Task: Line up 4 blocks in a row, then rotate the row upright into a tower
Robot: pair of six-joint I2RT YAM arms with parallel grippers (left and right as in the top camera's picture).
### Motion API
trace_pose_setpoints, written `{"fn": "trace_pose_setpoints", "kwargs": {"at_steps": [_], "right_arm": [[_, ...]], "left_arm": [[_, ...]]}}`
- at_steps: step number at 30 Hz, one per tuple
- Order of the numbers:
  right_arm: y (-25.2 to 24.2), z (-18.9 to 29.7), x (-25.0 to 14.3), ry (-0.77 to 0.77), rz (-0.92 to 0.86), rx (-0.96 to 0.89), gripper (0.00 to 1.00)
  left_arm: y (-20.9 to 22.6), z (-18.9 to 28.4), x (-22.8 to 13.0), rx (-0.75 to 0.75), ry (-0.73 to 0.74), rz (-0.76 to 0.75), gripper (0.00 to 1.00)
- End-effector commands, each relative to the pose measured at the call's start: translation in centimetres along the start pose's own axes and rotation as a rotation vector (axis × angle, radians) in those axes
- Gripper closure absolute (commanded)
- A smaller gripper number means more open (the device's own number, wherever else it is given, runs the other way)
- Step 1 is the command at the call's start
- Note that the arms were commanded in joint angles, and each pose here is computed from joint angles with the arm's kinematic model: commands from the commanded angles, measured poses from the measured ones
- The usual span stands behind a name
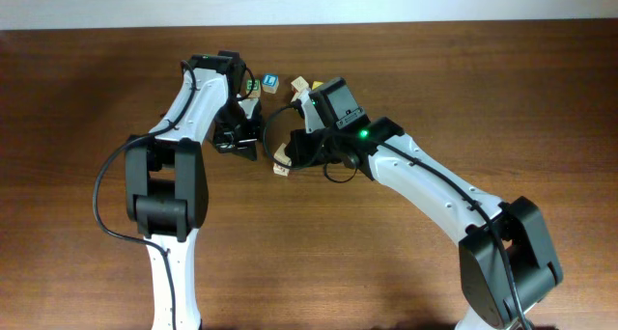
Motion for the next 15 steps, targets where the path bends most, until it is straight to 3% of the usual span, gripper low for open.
{"fn": "trace_pose_setpoints", "kwargs": {"at_steps": [1, 15], "right_arm": [[-0.74, -1.29, -0.31, 0.007, -0.004, -0.037, 0.96], [-0.27, -1.3, 0.61, -0.054, 0.02, -0.018, 0.96]], "left_arm": [[-0.44, 0.94, -0.22, 0.01, -0.019, 0.003, 1.0], [-0.27, 0.98, -0.19, 0.014, -0.023, 0.005, 1.0]]}}
Point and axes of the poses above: each gripper's point midway between its finger pads, its own z axis back along the fingers, its own y axis along the line the jaws close on, x = y × z, the point moved 8 cm from there along z, back along the fingers, and after that the axes turned 15 degrees about -z, right-handed, at the moved point
